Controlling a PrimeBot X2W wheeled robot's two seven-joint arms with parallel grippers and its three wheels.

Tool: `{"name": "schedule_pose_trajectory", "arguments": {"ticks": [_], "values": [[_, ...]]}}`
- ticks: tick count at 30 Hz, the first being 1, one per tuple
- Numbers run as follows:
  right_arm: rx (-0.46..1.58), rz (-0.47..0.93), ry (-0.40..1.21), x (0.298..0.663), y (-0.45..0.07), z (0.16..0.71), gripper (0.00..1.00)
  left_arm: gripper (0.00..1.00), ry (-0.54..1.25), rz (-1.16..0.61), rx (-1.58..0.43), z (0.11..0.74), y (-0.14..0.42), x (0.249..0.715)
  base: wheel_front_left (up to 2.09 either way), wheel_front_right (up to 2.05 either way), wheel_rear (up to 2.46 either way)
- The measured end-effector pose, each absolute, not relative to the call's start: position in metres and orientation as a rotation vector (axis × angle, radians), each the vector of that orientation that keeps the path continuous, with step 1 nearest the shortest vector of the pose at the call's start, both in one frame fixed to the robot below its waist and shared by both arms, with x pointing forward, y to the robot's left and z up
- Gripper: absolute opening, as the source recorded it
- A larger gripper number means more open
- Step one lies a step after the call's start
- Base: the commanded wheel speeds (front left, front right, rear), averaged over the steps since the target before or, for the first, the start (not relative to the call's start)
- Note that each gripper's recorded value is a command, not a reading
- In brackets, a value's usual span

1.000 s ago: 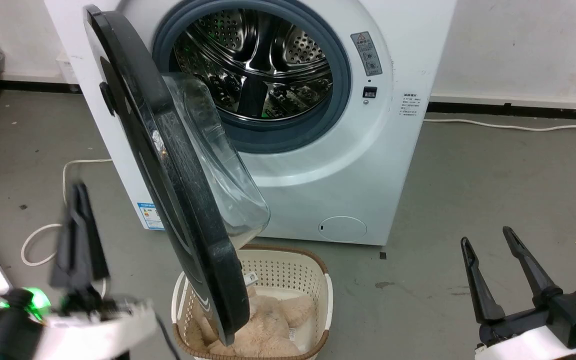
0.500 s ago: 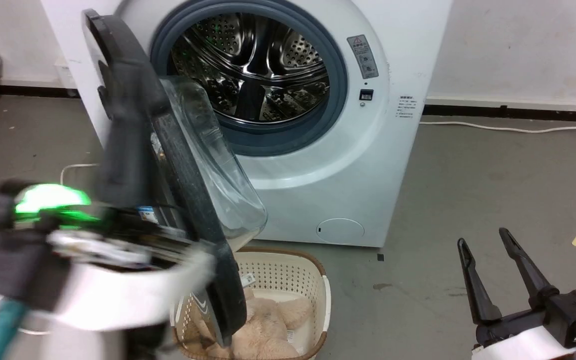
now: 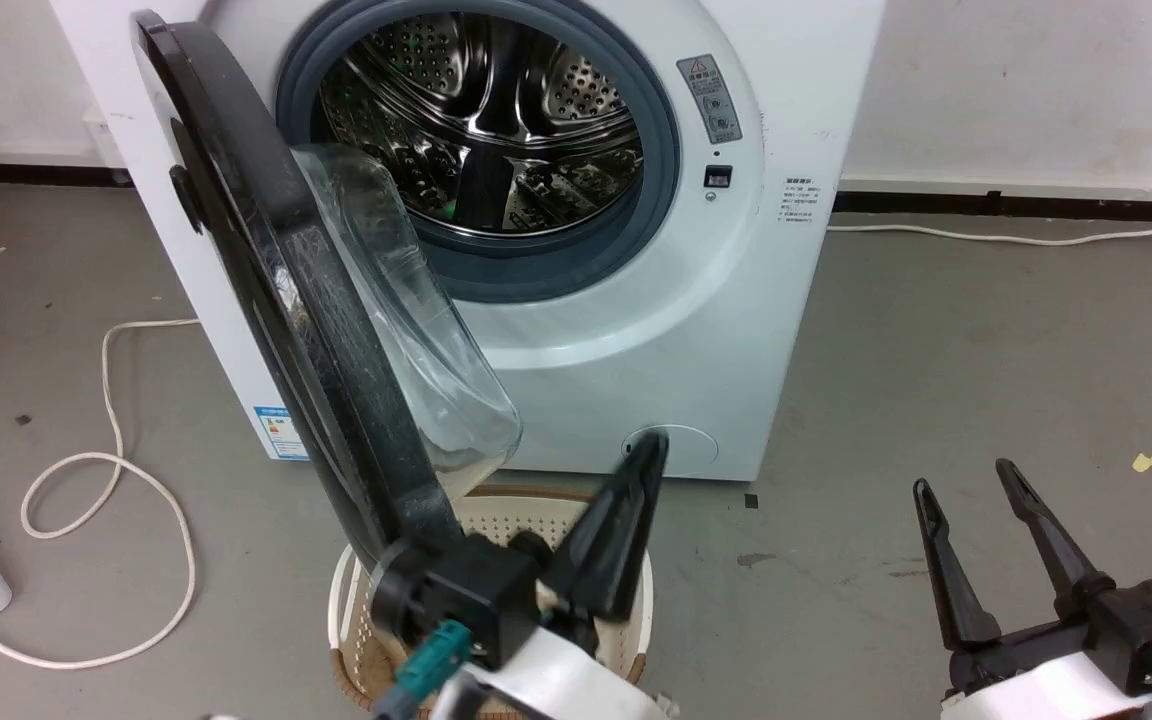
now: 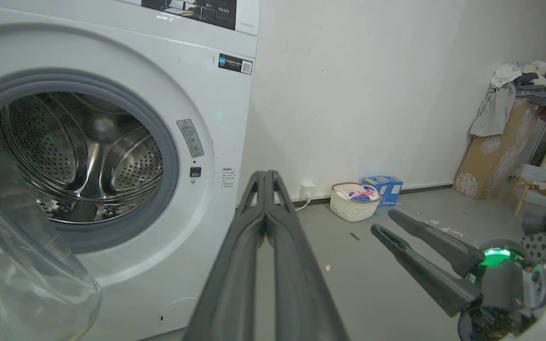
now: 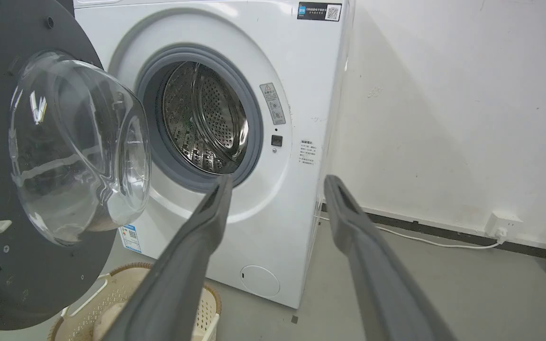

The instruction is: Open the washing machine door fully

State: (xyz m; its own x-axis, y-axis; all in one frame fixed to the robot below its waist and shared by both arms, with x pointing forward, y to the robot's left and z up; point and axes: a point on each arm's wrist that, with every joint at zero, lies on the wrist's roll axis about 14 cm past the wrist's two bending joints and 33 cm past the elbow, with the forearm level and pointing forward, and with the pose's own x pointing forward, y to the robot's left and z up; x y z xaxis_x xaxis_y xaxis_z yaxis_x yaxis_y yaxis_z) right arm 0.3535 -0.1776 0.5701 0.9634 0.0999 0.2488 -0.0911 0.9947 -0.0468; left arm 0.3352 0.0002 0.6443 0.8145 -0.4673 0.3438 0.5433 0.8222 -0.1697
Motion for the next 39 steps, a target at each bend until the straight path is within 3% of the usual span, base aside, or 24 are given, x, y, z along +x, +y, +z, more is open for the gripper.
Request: {"name": "schedule_pose_trajectory", "arguments": {"ticks": [7,12,25,39], "values": [[-0.031,0.099,-0.251,0.355,-0.176,0.569,1.0,0.0,-0.048,-0.397,-0.253,0.565,0.02,0.346,0.0,0.0,0.0],[-0.018,0.108,-0.251,0.359,-0.172,0.57,1.0,0.0,0.01,-0.307,-0.253,0.538,0.044,0.349,0.0,0.0,0.0],[0.003,0.262,-0.243,0.379,-0.12,0.568,1.0,0.0,0.017,-0.07,-0.278,0.518,0.121,0.338,0.0,0.0,0.0],[0.028,0.516,-0.204,0.401,-0.032,0.558,1.0,0.0,-0.002,0.324,-0.204,0.515,0.266,0.299,0.0,0.0,0.0]]}}
